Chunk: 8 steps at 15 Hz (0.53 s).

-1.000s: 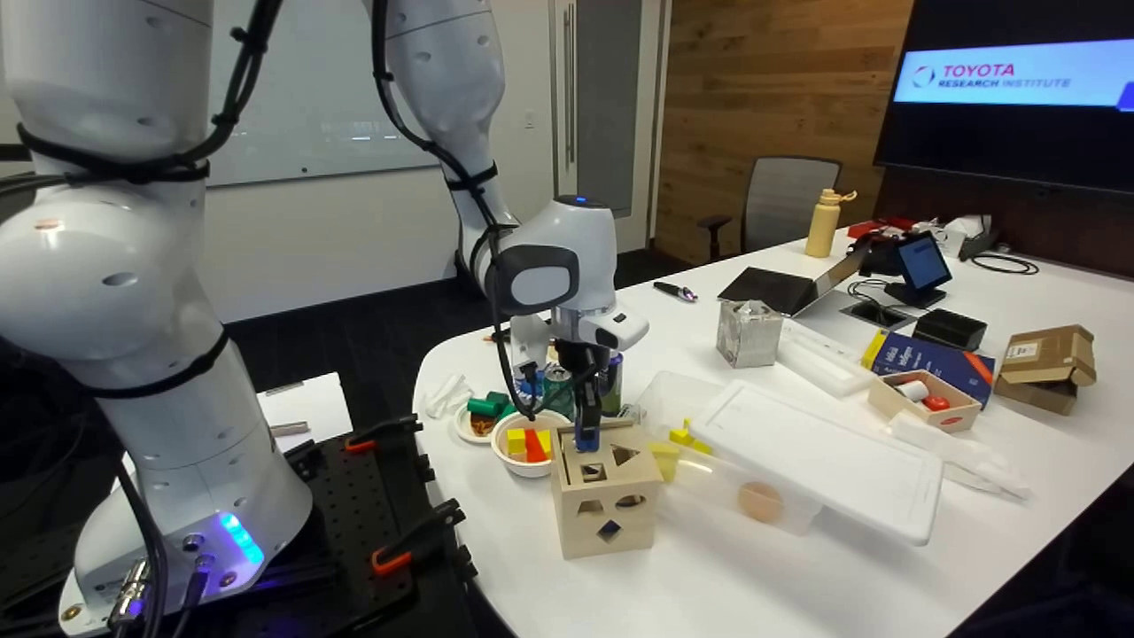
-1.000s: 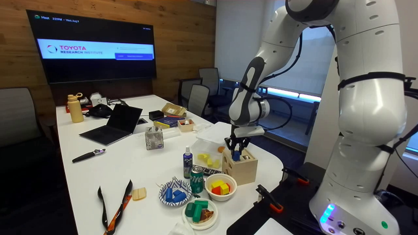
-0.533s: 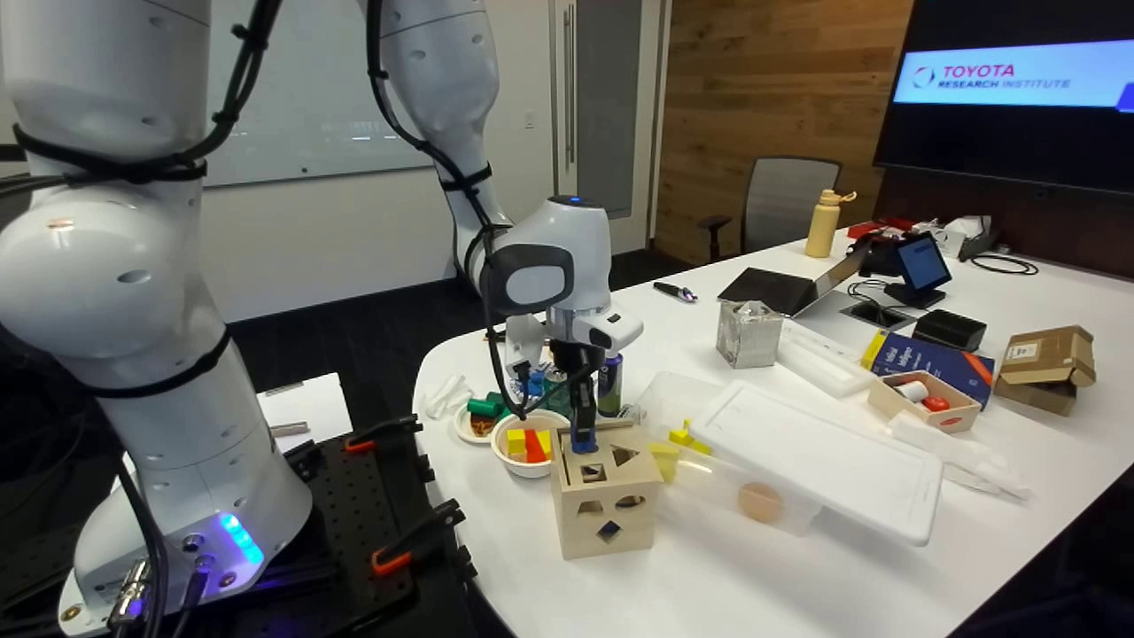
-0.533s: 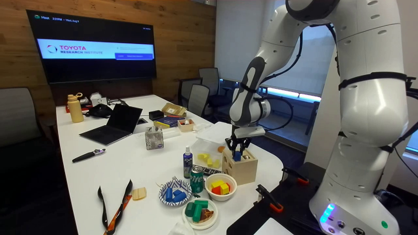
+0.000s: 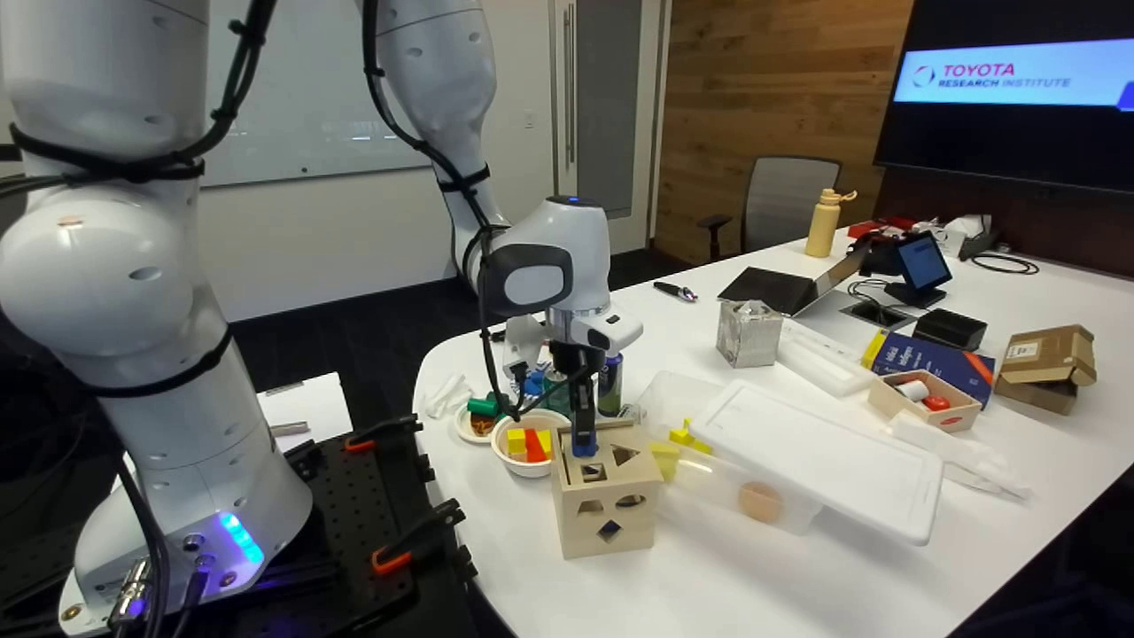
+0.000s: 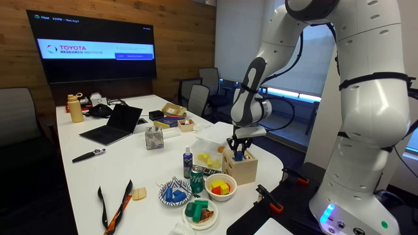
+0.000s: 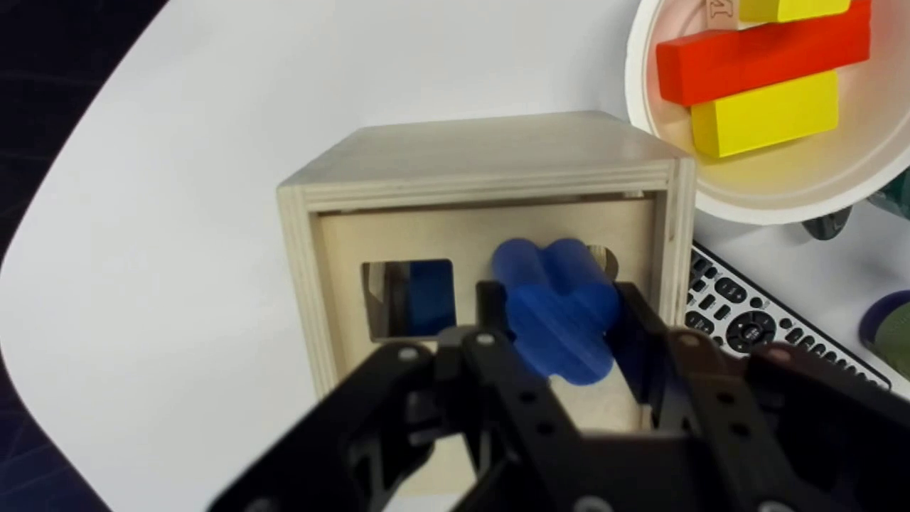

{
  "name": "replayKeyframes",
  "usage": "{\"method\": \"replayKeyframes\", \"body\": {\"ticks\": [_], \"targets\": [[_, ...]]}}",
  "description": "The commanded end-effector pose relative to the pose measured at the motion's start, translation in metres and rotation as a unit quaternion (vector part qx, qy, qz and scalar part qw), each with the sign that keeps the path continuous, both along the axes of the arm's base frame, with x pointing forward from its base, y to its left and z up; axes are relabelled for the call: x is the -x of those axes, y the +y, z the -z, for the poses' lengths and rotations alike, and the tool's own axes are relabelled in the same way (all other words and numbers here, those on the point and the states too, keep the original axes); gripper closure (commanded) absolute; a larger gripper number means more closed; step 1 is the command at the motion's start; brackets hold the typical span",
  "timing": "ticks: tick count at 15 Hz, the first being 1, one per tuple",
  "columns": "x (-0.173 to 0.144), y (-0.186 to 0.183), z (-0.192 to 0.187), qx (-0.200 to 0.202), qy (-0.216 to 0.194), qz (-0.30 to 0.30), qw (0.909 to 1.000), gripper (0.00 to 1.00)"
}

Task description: Put one blue block and one yellow block in the wooden toy box.

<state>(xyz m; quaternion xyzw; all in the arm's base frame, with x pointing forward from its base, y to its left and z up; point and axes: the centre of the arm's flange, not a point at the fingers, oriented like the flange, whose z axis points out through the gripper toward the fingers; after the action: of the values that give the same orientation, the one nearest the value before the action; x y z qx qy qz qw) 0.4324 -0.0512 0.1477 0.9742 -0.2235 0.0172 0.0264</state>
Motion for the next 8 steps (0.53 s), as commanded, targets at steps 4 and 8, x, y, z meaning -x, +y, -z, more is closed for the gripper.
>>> {"method": "replayKeyframes", "body": {"ticks": [4,8], "targets": [[0.0056,0.0053,0.0101,-0.008,-0.002,-0.004,1.0,0.85],[0.0003,0.0113,0.0121,-0.015,-0.003,-0.011,0.9998,0.85]]}}
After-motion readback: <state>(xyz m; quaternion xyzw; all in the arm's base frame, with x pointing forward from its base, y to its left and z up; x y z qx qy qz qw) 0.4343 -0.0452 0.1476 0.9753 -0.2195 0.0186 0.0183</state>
